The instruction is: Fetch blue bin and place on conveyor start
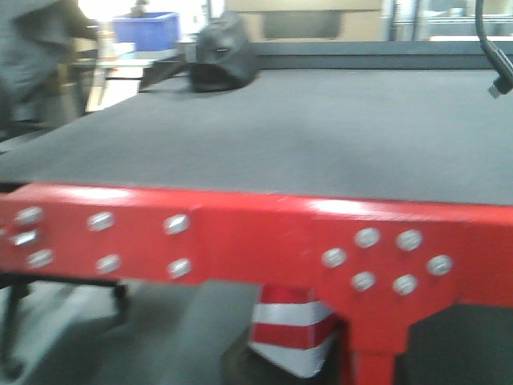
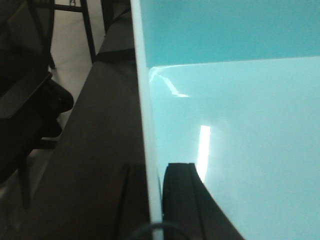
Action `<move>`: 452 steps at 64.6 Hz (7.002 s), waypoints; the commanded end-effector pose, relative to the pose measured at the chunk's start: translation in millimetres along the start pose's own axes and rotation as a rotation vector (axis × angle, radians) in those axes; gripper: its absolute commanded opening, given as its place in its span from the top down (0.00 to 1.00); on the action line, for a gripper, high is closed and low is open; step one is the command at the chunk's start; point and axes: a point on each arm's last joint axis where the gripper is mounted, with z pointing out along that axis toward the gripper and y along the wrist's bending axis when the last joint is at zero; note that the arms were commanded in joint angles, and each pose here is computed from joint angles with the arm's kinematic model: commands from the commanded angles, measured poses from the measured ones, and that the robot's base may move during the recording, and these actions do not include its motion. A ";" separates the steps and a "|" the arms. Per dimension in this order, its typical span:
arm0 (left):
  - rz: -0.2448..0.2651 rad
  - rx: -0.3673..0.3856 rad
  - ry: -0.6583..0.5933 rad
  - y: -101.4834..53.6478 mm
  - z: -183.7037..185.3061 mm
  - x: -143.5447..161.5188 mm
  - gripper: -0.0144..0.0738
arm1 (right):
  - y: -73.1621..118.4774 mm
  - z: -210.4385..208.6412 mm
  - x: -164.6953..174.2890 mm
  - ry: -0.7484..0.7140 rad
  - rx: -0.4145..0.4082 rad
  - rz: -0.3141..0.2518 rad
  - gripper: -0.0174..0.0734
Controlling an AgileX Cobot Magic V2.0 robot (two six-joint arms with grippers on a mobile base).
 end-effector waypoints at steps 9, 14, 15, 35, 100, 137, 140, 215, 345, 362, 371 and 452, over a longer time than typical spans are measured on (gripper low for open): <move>0.010 -0.002 -0.050 2.8 -9.3 -6.4 0.96 | -3.2 -8.6 -11.2 -0.079 0.007 -0.029 0.99; 0.010 -0.002 -0.050 2.8 -9.3 -6.4 0.96 | -3.2 -8.6 -11.2 -0.079 0.007 -0.029 0.99; 0.010 -0.002 -0.050 2.8 -9.3 -6.4 0.96 | -3.2 -8.6 -11.2 -0.079 0.007 -0.029 0.99; 0.010 -0.002 -0.050 2.8 -9.3 -6.4 0.96 | -3.2 -8.6 -11.2 -0.079 0.007 -0.029 0.99; 0.010 -0.002 -0.050 2.8 -9.3 -6.4 0.96 | 0.7 -7.5 -1.6 0.024 -0.033 0.035 0.99; 0.010 -0.002 -0.050 2.8 -9.3 -6.4 0.96 | 0.9 -7.5 -2.3 0.017 -0.036 0.035 0.99; 0.010 -0.002 -0.050 2.8 -9.3 -6.4 0.96 | 0.9 -7.5 -2.3 0.017 -0.036 0.035 0.99; -0.030 0.139 0.260 -33.4 108.5 136.9 0.96 | 10.5 76.5 153.6 0.340 -0.068 0.057 0.99; 0.111 0.385 0.040 -12.8 9.5 142.7 0.96 | 2.0 -5.8 128.5 -0.074 -0.256 -0.175 0.99; -0.001 0.406 -0.127 12.4 -24.2 198.0 0.96 | -16.1 -49.5 180.4 -0.137 -0.311 -0.169 0.99; -0.019 0.406 -0.156 28.0 -46.3 230.5 0.96 | -27.7 -71.7 208.6 -0.127 -0.314 -0.171 0.99; -0.065 0.447 -0.387 56.2 -114.9 240.0 0.96 | -94.6 -169.8 259.0 -0.408 -0.063 -0.118 0.99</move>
